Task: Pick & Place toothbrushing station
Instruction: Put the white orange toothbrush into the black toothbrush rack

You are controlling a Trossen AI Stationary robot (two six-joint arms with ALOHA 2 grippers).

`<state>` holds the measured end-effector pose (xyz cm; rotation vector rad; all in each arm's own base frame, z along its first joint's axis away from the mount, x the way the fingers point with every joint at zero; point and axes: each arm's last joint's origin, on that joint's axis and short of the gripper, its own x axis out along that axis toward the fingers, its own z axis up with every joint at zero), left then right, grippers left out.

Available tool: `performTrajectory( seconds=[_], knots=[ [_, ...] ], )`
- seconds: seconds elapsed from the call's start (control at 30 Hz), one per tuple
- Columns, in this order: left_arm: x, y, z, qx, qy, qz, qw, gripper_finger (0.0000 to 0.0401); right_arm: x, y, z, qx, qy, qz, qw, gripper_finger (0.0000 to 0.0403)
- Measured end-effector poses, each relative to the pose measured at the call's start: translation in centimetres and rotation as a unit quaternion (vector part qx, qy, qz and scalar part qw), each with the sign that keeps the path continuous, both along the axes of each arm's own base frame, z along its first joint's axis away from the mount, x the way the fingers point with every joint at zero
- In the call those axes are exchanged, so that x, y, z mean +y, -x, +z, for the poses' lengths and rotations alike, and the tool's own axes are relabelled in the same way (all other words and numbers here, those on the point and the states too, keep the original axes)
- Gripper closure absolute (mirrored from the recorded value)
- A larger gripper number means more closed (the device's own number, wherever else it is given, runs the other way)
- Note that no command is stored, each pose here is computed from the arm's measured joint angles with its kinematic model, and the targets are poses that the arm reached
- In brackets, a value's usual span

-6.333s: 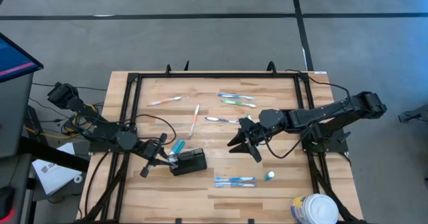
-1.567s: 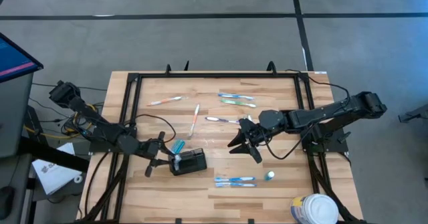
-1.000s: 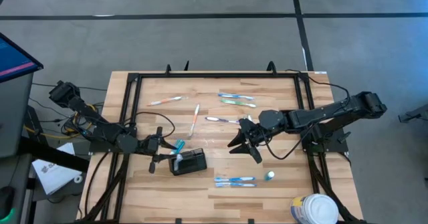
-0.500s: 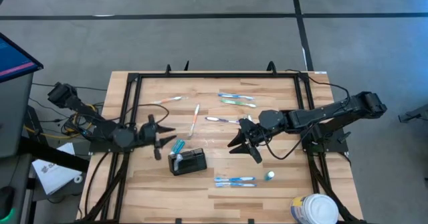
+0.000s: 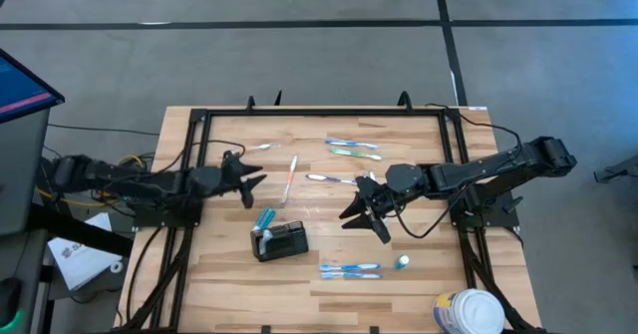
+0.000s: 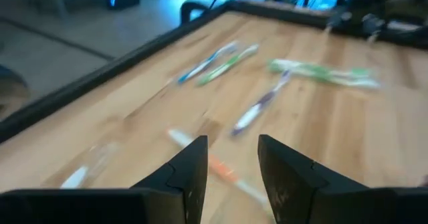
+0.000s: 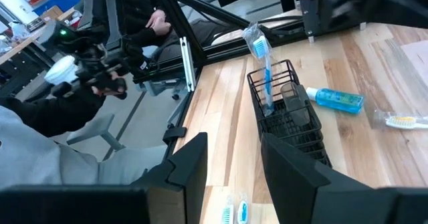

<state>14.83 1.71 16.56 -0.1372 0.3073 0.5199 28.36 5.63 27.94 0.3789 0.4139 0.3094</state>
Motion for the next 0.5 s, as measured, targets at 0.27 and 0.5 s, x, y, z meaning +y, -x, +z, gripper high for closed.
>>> performTrajectory(
  seconds=[0.27,0.5],
  knots=[
    [4.4,1.1,-0.5,0.013,0.06,0.04,0.997,0.0274,0.0,0.0,0.0,-0.008,0.019,0.007,1.0,0.0272],
    [7.2,1.9,-1.2,0.045,0.11,0.08,0.99,0.0274,0.0,0.0,0.0,-0.014,0.034,0.012,0.999,0.0272]
  ],
)
